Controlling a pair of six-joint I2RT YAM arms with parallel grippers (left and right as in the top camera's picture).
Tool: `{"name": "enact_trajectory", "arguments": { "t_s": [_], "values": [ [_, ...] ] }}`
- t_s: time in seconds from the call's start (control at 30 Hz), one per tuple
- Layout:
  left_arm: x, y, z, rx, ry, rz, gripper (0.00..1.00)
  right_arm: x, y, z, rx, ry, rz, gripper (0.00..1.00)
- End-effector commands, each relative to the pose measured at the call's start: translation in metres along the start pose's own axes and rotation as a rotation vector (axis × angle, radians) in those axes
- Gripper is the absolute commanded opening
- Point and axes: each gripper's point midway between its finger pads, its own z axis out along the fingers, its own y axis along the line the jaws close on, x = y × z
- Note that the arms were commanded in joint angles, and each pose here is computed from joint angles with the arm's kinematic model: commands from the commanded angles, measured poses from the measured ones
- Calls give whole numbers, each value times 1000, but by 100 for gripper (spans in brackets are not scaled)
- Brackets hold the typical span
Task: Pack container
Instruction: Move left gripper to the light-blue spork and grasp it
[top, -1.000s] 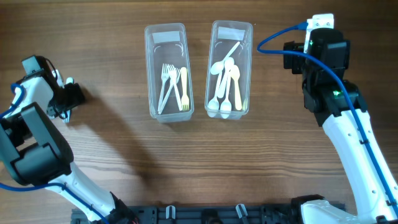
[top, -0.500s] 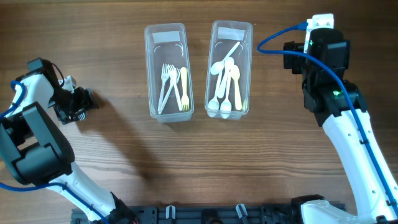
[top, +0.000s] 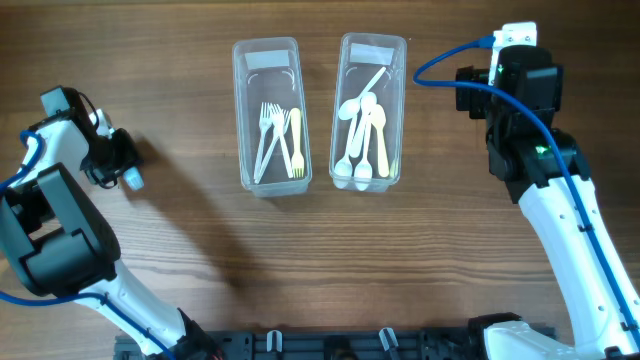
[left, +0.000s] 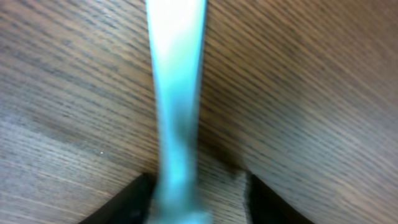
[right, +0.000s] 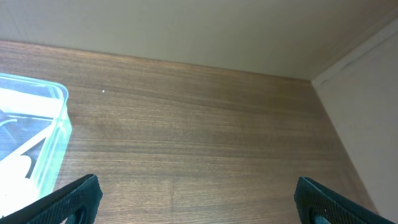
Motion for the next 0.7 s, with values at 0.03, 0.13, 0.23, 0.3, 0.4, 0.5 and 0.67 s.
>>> {"name": "enact_trajectory", "arguments": {
  "t_s": [0.03,0.13,0.23,0.3,0.4,0.5,0.67],
  "values": [
    [36,-8,34,22,131,16,27,1,-2,1,21,4,-8,100],
    [36,-20,31,25,123,45,24,1,-2,1,21,4,-8,100],
    [25,-39,13,35,60,68,24,1,-2,1,21,4,-8,100],
    [15,-50,-8,49,-5,81,24,1,-2,1,21,4,-8,100],
    [1,-62,-41,66,-103,67,24,1,-2,1,21,4,-8,100],
    [-10,-75,-85,91,-218,70,24,1,-2,1,21,4,-8,100],
    [-10,-85,-141,125,-334,65,24,1,-2,1,21,4,-8,100]
  ]
}}
